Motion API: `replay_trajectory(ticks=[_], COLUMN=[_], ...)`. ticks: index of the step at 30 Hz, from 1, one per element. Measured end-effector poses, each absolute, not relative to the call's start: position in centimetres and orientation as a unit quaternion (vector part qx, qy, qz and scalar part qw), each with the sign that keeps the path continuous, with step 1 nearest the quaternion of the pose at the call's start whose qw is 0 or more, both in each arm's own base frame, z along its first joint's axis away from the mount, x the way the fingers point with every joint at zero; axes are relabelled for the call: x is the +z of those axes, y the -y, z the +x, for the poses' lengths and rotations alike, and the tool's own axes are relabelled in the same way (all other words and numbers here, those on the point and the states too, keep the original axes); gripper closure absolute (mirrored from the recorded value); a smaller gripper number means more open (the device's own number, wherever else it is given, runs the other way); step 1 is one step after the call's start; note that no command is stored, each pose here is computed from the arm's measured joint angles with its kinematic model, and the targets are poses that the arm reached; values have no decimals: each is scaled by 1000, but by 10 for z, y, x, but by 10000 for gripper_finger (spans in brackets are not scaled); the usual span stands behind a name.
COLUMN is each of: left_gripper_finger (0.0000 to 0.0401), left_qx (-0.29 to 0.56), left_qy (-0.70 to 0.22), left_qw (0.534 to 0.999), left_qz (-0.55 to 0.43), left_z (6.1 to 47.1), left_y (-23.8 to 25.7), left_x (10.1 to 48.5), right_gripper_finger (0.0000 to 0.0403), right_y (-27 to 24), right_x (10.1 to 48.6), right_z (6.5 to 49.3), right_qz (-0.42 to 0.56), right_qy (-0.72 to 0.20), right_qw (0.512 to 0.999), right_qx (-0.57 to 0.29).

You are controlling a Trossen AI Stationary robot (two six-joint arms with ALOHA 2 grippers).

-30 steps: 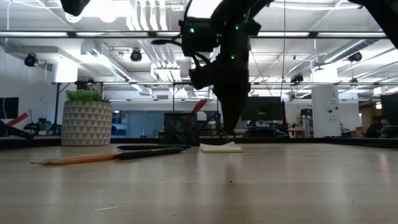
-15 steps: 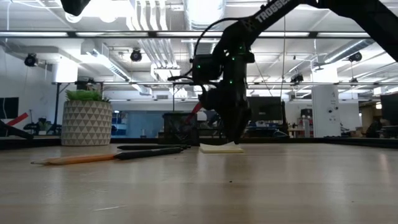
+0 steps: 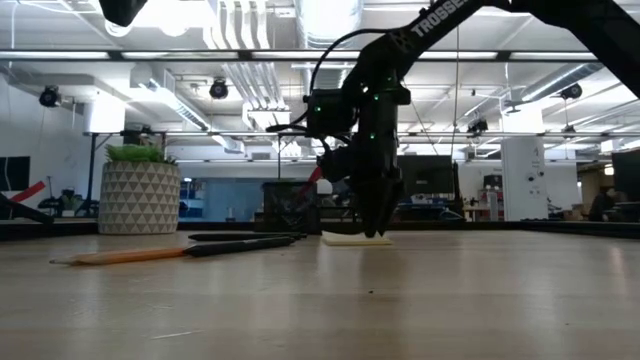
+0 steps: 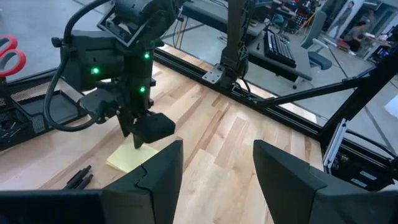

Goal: Pick and place office supplies into organizer
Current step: Put the sticky note into the right section of the black desk organizer

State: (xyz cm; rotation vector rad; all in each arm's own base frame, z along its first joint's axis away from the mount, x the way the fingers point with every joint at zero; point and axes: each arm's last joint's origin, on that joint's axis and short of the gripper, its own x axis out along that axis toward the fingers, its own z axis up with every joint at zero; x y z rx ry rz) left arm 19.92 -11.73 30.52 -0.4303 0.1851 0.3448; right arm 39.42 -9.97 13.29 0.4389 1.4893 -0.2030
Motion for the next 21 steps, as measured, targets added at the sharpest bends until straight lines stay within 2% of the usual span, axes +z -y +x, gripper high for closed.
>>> replay_trajectory(ticks=[13, 18, 21], left_gripper_finger=[221, 221, 221], left_qx=[178, 180, 181], left_qy=[-90, -90, -89], left_qw=[957, 956, 956], left_qz=[-212, -212, -212], left_z=[201, 201, 202], left_y=[114, 113, 113], left_x=[305, 305, 305], right_gripper_finger=[379, 392, 393], right_y=[99, 101, 103], right_x=[134, 148, 173], right_z=[397, 400, 401], right_qz=[186, 177, 150], right_qy=[-662, -655, -642], right_qw=[722, 731, 744], right_qx=[-71, -76, -110])
